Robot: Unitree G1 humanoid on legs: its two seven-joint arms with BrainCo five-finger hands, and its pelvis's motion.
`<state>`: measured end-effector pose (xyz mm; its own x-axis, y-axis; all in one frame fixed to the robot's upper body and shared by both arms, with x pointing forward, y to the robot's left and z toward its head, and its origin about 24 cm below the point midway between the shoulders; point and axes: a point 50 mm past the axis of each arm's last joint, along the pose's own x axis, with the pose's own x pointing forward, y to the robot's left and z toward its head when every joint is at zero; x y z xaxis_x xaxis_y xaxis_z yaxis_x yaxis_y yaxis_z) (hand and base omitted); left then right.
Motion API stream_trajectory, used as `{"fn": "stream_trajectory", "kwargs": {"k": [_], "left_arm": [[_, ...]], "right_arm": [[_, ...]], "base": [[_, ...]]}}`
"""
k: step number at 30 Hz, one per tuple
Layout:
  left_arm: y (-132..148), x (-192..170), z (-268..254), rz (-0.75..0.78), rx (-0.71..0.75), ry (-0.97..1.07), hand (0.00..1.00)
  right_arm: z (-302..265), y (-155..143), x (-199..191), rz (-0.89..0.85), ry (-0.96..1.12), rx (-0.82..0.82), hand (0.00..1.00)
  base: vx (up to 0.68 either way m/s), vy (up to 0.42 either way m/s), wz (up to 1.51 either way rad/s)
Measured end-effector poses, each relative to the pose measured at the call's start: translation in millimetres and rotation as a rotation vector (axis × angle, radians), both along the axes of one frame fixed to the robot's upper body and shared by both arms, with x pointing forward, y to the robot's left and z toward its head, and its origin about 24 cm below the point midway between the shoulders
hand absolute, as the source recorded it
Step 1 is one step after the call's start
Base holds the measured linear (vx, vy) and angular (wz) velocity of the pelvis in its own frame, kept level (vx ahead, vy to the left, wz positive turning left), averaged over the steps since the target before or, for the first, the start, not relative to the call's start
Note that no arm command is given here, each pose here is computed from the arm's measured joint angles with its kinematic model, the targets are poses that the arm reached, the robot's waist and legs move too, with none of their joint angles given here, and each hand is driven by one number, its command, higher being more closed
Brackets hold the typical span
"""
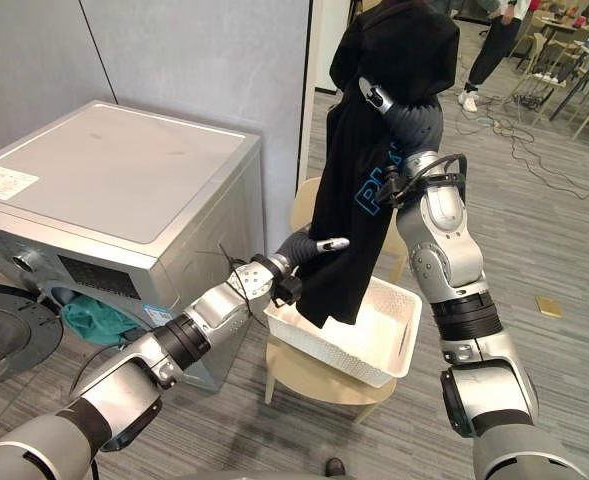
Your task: Pick up the laundry basket with both hands and put the clothes into the washing machine.
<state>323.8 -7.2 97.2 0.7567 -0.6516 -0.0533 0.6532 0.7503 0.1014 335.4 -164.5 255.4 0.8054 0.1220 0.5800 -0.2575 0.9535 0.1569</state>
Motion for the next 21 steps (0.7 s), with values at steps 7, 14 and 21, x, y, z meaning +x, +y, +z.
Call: {"fn": "stream_trajectory", "kwargs": {"k": [7, 14, 21], "left_arm": [[-19.0, -5.8, -3.0, -0.030, -0.005, 0.022, 0.00], [-32.3, -2.0, 19.7, -0.029, -0.047, -0.017, 0.00], [-36.1, -1.3, 27.2, -0.006, -0.122, 0.016, 0.00]], "right_arm": [[18.7, 13.5, 1.5, 0.045, -0.050, 0.033, 1.00], [24.0, 21.1, 1.2, 0.069, -0.066, 0.067, 1.00], [22.9, 22.5, 1.7, 0.079, -0.054, 0.098, 1.00]], "base": [[0.00, 0.000, 0.00], [0.00, 0.000, 0.00], [0.00, 0.000, 0.00]]}}
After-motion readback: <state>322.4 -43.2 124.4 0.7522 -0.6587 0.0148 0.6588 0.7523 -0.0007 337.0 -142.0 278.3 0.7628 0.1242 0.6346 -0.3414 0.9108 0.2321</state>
